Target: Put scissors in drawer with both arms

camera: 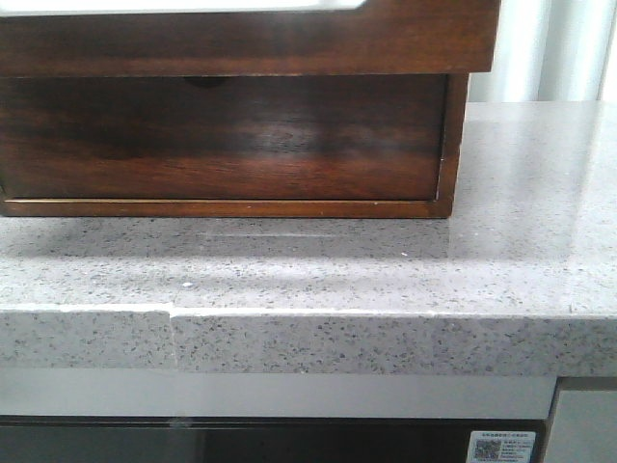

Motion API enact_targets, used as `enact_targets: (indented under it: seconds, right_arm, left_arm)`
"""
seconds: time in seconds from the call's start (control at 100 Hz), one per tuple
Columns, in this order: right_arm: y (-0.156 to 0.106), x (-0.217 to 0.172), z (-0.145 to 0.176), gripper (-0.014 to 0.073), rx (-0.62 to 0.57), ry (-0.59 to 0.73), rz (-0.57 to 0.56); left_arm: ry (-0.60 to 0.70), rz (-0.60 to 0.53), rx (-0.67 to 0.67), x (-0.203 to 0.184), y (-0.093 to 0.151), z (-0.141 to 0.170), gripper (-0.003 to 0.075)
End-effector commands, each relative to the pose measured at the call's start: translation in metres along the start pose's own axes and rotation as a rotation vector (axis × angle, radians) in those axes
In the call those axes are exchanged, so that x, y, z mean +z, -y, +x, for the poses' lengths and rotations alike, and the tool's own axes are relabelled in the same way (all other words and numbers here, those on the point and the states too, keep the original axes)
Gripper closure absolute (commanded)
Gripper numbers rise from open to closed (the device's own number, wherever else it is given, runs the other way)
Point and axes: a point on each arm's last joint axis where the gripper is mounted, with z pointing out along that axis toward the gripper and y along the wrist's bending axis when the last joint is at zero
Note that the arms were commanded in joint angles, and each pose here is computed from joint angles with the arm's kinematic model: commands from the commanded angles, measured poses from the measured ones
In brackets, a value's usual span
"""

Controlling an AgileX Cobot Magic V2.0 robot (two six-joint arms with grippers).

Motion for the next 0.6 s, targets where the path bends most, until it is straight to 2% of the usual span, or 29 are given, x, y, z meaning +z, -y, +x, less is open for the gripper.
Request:
enact_targets:
  seconds: [0.0,0.05,0.16,0.28,0.33,0.43,0.59]
  right_arm:
    - [0.004,0.001,-0.004,0.0614,0.06,0.059,0.085]
    - [0.002,0.004,0.003,0.0614,0.127,0.054,0.135]
    - [-0.004,0.012,0.02,0.0614,0.132,0.107,0.287]
    - [-0.015,0.017,0.054,0.0614,0.289,0.178,0.434]
    - [-0.02,0.018,0.07,0.0614,0.317,0.184,0.492]
    - [-0.031,0.016,0.099,0.0614,0.319,0.099,0.562]
    - [-0.045,0.011,0.126,0.0614,0.383,-0.056,0.591]
  left_arm:
    - [0.019,0.001,-0.02,0.003,0.0,0.003,0.0739]
    - [0.019,0.001,-0.02,0.003,0.0,0.003,0.0739]
    - [0.019,0.001,-0.02,0.003,0.0,0.003,0.0739]
    - [0.019,0.001,-0.02,0.003,0.0,0.003,0.0739]
    - [0.019,0.001,-0.02,0.003,0.0,0.003,0.0739]
    - [0.019,0.001,-0.02,0.003,0.0,0.003,0.0739]
    - [0.019,0.001,-0.02,0.003,0.0,0.003,0.0739]
